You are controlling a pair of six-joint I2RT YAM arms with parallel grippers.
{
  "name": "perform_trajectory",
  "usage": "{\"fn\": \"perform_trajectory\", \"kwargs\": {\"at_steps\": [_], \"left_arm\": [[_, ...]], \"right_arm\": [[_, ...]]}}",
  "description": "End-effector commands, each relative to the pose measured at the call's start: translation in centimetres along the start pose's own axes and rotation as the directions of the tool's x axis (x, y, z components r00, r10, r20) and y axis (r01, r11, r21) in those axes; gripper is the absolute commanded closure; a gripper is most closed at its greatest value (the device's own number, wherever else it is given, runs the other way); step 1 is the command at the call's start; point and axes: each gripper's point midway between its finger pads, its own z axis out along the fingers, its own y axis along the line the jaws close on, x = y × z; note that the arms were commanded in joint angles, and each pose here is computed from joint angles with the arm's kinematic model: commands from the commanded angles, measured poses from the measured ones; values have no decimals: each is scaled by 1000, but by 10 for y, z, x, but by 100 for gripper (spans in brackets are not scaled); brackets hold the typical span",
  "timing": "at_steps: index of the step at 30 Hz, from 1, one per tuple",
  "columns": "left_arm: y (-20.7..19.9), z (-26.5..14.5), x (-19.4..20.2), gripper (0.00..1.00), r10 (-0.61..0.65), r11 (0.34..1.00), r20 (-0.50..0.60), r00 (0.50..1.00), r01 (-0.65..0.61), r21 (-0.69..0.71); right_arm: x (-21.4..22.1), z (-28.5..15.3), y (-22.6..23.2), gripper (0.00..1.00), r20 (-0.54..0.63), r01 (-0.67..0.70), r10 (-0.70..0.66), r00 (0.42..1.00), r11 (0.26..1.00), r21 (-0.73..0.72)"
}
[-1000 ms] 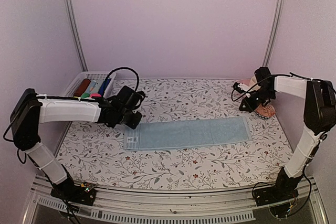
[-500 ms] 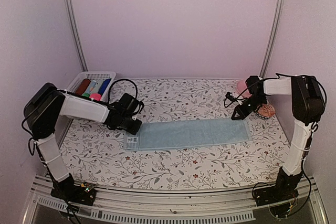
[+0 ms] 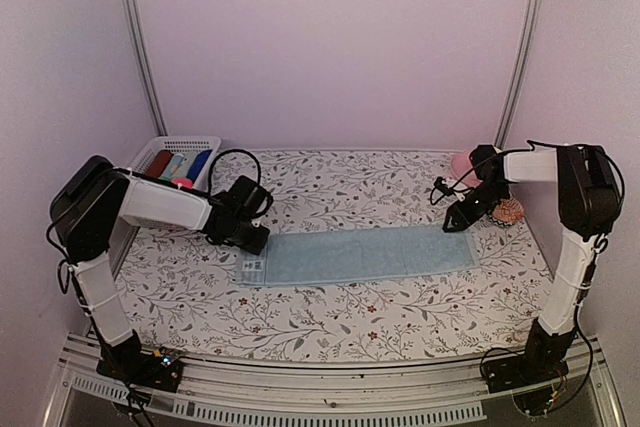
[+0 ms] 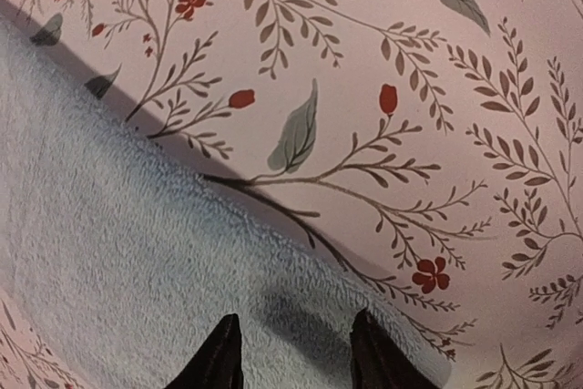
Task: Roll the towels
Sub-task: Pick up the towel from the center of the board.
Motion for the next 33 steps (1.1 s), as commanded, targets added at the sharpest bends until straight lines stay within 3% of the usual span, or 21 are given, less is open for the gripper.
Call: {"fn": "perform_trajectory", "kwargs": {"at_steps": [1,5,14,27,33], "left_arm": [[8,-24,-26,54,-24,1000,65,998,24,-4],[7,-50,-43,45,-25,1000,129,991,25,1],[-27,-99,-43,24,71,997,235,970,-65,-31],[-37,-105,-23,23,113,991,239,964,-92,-94],[-39,-103,-25,22,107,991,242,964,-84,-104]], "right_arm": [[-8,-48,-4,54,94,-6,0,996,998,58],[11,-61,-6,48,100,-71,66,993,997,43],[80,-41,9,44,-20,-216,216,976,976,-29],[96,-10,12,47,-103,-288,280,955,954,-84],[97,-1,4,60,-121,-303,294,948,951,-67]]}}
